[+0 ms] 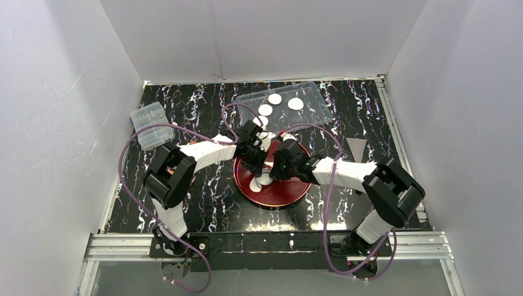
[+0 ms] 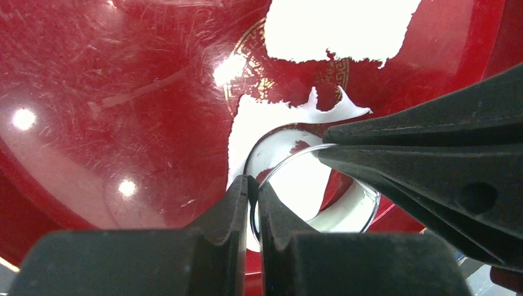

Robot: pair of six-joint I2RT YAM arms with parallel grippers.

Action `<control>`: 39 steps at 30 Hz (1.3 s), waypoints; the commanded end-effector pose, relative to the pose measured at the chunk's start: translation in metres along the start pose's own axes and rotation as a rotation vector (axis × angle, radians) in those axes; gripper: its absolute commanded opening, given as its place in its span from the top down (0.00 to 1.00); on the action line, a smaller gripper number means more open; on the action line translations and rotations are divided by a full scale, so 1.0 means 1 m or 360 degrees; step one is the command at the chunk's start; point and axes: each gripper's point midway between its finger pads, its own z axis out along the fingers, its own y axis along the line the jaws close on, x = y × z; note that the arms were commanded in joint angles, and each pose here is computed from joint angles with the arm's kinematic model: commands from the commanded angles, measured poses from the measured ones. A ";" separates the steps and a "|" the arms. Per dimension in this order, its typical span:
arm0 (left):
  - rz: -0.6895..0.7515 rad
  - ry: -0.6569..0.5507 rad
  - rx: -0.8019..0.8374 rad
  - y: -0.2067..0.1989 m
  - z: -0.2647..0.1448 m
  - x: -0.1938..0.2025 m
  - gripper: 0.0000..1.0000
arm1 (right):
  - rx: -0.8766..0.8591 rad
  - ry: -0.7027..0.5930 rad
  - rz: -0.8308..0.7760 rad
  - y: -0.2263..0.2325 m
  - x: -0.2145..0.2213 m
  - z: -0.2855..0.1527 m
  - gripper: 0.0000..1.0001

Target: Roll out the dumpling wrappers from the dough

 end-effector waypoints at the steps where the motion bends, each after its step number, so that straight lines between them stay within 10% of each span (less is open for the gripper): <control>1: -0.0021 0.0371 -0.0139 0.011 0.028 0.061 1.00 | 0.0263 0.0260 -0.0014 -0.054 0.063 -0.020 0.99; 39: -0.0004 0.0174 -0.0064 0.004 -0.018 0.026 1.00 | 0.0193 0.0139 -0.0120 -0.022 0.020 -0.038 0.99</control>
